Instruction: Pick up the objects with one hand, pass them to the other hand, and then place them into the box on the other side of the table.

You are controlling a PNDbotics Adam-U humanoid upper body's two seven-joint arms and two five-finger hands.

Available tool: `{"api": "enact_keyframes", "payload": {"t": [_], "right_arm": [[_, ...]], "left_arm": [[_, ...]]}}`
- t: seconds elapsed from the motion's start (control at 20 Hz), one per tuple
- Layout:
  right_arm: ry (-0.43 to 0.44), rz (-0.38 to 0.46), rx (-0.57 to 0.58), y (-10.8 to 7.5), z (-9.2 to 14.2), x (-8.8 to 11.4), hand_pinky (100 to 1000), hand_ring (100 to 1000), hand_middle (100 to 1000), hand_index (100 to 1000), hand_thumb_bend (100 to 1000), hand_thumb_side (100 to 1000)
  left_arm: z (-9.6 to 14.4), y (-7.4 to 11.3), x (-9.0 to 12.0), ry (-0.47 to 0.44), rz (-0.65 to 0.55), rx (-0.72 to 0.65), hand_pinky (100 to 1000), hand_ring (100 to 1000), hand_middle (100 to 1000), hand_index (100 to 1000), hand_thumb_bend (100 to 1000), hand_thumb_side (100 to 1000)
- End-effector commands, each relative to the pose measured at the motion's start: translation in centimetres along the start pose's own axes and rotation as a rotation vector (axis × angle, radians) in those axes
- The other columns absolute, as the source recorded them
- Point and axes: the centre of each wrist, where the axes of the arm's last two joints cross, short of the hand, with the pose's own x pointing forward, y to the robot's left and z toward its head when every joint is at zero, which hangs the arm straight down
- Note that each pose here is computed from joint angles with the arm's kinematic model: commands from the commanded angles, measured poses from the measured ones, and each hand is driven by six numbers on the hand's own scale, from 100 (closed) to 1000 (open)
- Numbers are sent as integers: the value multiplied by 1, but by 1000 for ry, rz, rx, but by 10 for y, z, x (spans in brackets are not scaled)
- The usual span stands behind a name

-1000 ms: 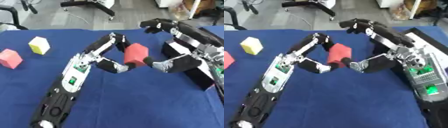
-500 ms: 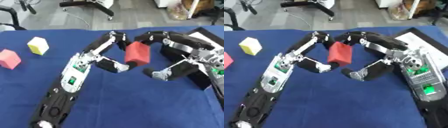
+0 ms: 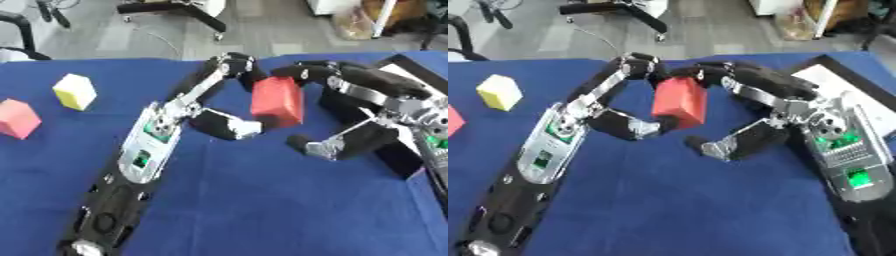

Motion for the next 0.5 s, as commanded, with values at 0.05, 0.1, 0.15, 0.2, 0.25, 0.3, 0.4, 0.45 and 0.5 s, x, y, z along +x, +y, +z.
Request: {"api": "enact_keyframes", "payload": {"t": [0.05, 0.1, 0.15, 0.2, 0.25, 0.3, 0.4, 0.45, 0.5], "right_arm": [[-1, 50, -36, -8, 0, 4, 823, 820, 843, 937, 308, 372], [2, 53, -50, -9, 1, 4, 817, 809, 816, 908, 311, 367], [5, 54, -63, -9, 1, 4, 813, 801, 798, 892, 314, 367], [8, 54, -75, -9, 1, 4, 809, 796, 789, 882, 316, 366], [11, 52, -86, -8, 1, 4, 805, 790, 779, 869, 319, 365], [14, 49, -96, -8, 1, 4, 805, 790, 779, 869, 319, 365], [17, 46, -104, -8, 1, 4, 805, 790, 779, 869, 319, 365], [17, 46, -106, -7, 0, 4, 805, 790, 779, 869, 319, 365], [17, 46, -107, -7, 0, 4, 805, 790, 779, 869, 319, 365]], "left_arm": [[-6, 9, 11, -51, -13, 2, 594, 546, 538, 640, 441, 346], [-7, 9, 11, -54, -12, 1, 594, 545, 537, 640, 442, 346], [-7, 9, 12, -56, -10, 0, 594, 545, 538, 640, 441, 346], [-7, 9, 12, -58, -8, -1, 594, 545, 537, 640, 440, 346], [-7, 9, 12, -59, -7, -3, 594, 545, 538, 640, 440, 346], [-7, 9, 12, -60, -6, -4, 594, 545, 538, 640, 440, 346], [-7, 9, 12, -60, -5, -5, 594, 545, 538, 640, 440, 346], [-7, 9, 12, -60, -5, -6, 594, 545, 538, 640, 440, 346], [-7, 9, 12, -60, -5, -6, 594, 545, 538, 640, 440, 346]]}}
